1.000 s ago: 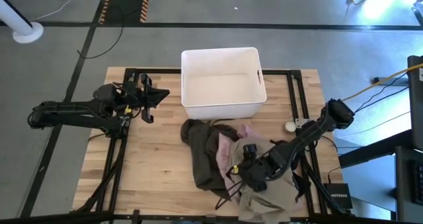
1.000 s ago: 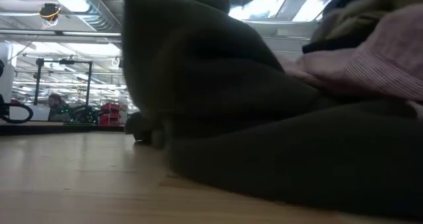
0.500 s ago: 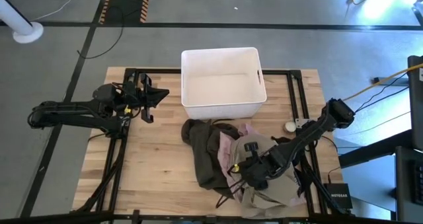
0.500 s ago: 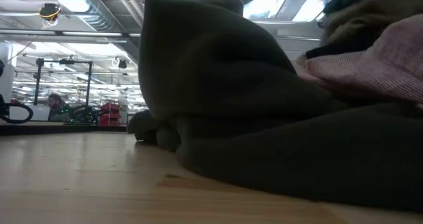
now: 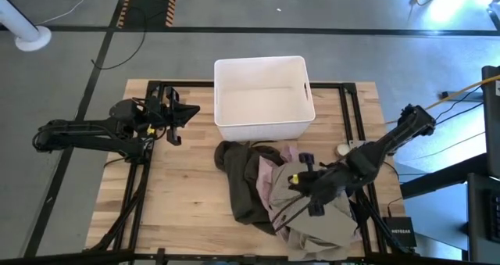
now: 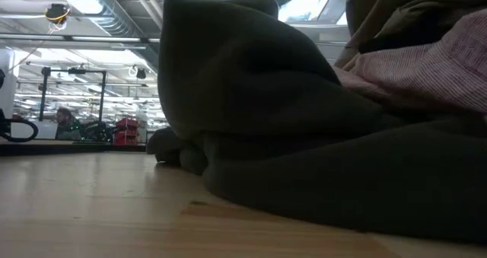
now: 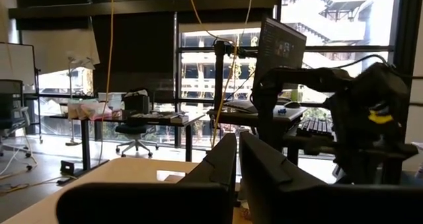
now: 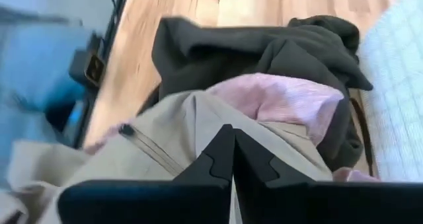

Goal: Sort clothes
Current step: Put the brown pants into the white laundry bin

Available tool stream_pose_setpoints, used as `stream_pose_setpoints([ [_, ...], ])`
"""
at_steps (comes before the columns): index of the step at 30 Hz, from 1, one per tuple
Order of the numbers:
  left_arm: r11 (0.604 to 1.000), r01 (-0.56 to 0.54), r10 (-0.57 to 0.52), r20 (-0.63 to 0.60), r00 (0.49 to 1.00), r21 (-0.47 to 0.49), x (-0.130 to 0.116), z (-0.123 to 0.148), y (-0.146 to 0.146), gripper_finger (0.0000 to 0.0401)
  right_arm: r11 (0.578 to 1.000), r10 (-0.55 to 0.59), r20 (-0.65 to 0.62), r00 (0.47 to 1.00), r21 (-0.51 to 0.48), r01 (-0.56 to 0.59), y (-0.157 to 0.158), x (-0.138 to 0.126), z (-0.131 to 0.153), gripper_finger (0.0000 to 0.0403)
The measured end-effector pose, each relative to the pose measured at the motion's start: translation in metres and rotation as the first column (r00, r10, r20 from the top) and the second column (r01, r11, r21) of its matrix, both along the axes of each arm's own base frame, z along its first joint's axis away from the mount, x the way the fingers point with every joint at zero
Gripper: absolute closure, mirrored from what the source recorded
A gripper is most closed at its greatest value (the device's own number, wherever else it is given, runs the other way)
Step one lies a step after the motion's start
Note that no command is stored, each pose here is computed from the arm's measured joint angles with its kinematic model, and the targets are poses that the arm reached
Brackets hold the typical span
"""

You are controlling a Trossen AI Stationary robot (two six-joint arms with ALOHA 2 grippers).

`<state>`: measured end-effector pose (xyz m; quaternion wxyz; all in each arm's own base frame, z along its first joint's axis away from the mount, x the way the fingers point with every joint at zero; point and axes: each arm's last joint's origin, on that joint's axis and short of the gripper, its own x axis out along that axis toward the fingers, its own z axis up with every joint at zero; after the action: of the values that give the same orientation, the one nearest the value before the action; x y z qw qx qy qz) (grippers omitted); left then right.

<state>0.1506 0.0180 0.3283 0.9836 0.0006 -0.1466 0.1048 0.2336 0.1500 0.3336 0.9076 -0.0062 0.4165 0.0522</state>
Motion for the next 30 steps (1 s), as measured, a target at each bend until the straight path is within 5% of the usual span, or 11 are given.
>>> stream_pose_setpoints([
  [7, 1.0, 0.0, 0.0, 0.0, 1.0, 0.003, 0.0, 0.0, 0.0, 0.0386, 0.985, -0.12, 0.018, 0.993, 0.129, 0.117, 0.006, 0.01, -0.002, 0.0326],
  [18, 1.0, -0.002, 0.002, -0.003, 1.0, 0.007, 0.0, 0.0, 0.0, 0.0386, 0.996, 0.014, -0.098, 0.995, -0.084, -0.023, 0.022, 0.041, -0.05, 0.0155],
  [30, 1.0, -0.007, 0.007, -0.007, 1.0, 0.021, 0.0, 0.0, 0.0, 0.0386, 0.986, 0.101, -0.239, 0.966, -0.102, -0.128, 0.01, 0.07, -0.086, 0.0136],
])
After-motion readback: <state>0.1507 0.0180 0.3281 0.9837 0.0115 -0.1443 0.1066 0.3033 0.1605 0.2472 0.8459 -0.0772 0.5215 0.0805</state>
